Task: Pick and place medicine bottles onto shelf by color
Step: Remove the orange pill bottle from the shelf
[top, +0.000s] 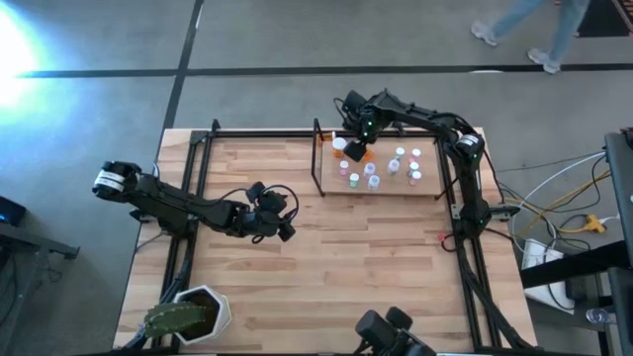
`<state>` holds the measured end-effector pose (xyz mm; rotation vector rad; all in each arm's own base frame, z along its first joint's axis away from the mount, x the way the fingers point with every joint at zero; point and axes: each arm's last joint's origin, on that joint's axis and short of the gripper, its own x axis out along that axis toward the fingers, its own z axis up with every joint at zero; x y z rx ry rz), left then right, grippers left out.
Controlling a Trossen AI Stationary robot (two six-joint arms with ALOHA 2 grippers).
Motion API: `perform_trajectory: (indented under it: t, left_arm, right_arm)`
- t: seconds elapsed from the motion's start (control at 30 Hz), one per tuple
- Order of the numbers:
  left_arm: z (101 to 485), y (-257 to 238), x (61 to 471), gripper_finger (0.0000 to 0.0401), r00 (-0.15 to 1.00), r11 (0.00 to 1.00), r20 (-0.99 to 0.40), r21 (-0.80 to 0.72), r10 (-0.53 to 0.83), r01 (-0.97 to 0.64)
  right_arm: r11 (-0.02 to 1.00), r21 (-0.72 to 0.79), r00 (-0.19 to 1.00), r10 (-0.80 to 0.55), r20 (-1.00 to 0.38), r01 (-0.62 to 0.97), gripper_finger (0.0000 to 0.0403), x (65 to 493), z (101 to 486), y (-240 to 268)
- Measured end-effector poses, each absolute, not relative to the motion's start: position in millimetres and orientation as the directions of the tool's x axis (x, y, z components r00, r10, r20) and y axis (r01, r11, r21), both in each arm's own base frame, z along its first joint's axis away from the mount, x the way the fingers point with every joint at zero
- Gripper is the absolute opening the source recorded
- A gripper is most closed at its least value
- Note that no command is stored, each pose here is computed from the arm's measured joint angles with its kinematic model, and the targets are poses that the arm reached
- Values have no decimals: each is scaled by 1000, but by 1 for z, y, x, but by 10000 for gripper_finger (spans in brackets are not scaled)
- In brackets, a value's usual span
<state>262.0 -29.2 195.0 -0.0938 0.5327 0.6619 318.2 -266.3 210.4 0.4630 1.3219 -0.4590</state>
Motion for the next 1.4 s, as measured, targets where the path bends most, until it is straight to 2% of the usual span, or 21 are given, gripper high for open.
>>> perform_trajectory:
  t: [0.23, 0.37, 0.5, 0.67, 0.8, 1.0, 1.23, 1.4]
  left_arm:
    - [195, -29, 262, 212, 660, 790, -500, 83, 561, -608]
    - [195, -29, 262, 212, 660, 790, -499, 83, 561, -608]
    - [195, -29, 262, 212, 660, 790, -500, 83, 561, -608]
    - [195, -29, 262, 212, 660, 790, -500, 83, 561, -608]
    - [195, -31, 262, 212, 664, 795, -499, 88, 557, -601]
    - [202, -49, 264, 212, 725, 846, -468, 101, 506, -524]
    - [226, -96, 266, 212, 904, 941, -264, 138, 336, -309]
    - [242, -125, 262, 212, 967, 967, -114, 135, 229, -214]
  right_arm:
    - [847, 56, 214, -70, -974, 529, 207, 320, 201, -267]
    - [861, 45, 241, -91, -966, 506, 180, 318, 210, -266]
    - [873, 14, 341, -176, -923, 488, 166, 310, 235, -259]
    - [863, -9, 477, -289, -830, 506, 168, 286, 261, -235]
    - [864, -6, 587, -347, -731, 504, 166, 267, 276, -191]
    - [907, 7, 760, -348, -548, 421, 166, 250, 274, -96]
    - [959, -17, 881, -267, -390, 283, 165, 232, 240, 10]
    - [976, -52, 942, -216, -256, 210, 164, 221, 215, 68]
